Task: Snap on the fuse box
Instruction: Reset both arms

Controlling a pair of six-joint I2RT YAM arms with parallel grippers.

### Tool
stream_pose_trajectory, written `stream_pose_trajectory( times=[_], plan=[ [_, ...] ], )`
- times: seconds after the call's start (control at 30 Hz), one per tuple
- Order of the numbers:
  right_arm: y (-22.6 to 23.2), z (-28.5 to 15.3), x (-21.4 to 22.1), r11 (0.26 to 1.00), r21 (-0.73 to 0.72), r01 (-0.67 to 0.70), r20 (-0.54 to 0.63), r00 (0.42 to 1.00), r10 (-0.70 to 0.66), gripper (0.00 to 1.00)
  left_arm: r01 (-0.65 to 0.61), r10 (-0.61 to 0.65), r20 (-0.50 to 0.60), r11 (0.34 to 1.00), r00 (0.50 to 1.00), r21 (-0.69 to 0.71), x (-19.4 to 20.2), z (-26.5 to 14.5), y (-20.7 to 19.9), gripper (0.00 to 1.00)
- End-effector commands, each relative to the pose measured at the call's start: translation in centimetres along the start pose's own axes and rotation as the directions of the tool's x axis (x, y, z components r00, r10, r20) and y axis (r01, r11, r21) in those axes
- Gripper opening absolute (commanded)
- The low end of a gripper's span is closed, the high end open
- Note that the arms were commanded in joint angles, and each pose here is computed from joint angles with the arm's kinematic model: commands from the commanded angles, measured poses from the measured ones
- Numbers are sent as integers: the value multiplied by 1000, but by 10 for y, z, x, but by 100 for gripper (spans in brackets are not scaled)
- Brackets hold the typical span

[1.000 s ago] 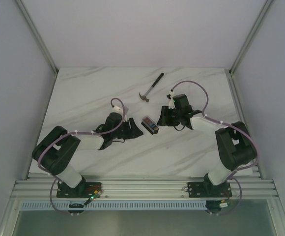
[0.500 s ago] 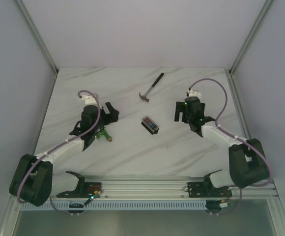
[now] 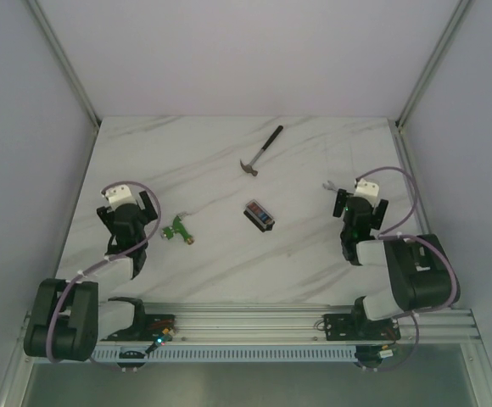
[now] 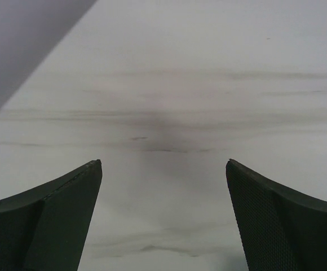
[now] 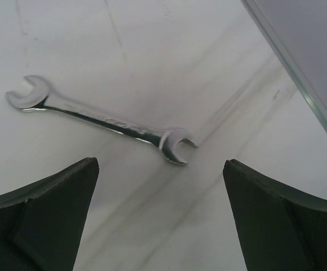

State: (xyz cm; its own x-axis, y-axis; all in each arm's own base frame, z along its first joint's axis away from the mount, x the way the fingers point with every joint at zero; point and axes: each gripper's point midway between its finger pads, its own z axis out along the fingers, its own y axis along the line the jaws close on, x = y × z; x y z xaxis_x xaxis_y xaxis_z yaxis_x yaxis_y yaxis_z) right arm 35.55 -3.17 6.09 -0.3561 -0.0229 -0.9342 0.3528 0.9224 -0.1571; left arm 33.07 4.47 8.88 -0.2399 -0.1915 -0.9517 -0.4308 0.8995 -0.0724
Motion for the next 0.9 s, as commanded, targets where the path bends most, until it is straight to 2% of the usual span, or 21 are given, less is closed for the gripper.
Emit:
stream_pose_trajectory(
  times=[0.0, 0.07, 0.13, 0.27, 0.3, 0.37, 0.4, 0.53, 0.6, 0.87],
  plan=[
    [-14, 5, -47, 991, -17, -129, 246, 961, 130, 100, -73, 86, 192, 994, 978, -75, -37, 4, 19, 100],
    [-12, 5, -40, 989, -72, -126, 221, 965, 139, 100, -99, 108, 166, 993, 980, -58, -27, 13, 17, 100],
    [-7, -2, -44, 982, -140, -122, 290, 944, 159, 100, -112, 112, 174, 994, 978, -11, -24, 21, 6, 100],
    [4, 2, -37, 980, -185, -77, 250, 960, 123, 100, -174, 165, 123, 982, 979, 72, -18, 32, -13, 100],
    [4, 2, -38, 979, -187, -76, 245, 962, 122, 100, -169, 154, 136, 980, 979, 108, -19, 29, -19, 100],
    [4, 2, -37, 979, -188, -76, 243, 962, 121, 100, -121, 67, 238, 968, 969, 221, -28, 10, -33, 100],
    [3, 2, -38, 979, -187, -77, 247, 961, 123, 100, -137, 65, 273, 957, 960, 257, -26, 2, -36, 100],
    [4, 3, -38, 979, -191, -76, 244, 962, 122, 100, -183, 112, 244, 939, 963, 292, -8, 21, -48, 100],
    [4, 3, -37, 978, -193, -75, 244, 962, 122, 100, -159, 117, 172, 954, 978, 253, 2, 30, -42, 100],
    [4, 3, -37, 978, -194, -75, 242, 963, 121, 100, -153, 110, 188, 961, 976, 231, -1, 30, -39, 100]
  ],
)
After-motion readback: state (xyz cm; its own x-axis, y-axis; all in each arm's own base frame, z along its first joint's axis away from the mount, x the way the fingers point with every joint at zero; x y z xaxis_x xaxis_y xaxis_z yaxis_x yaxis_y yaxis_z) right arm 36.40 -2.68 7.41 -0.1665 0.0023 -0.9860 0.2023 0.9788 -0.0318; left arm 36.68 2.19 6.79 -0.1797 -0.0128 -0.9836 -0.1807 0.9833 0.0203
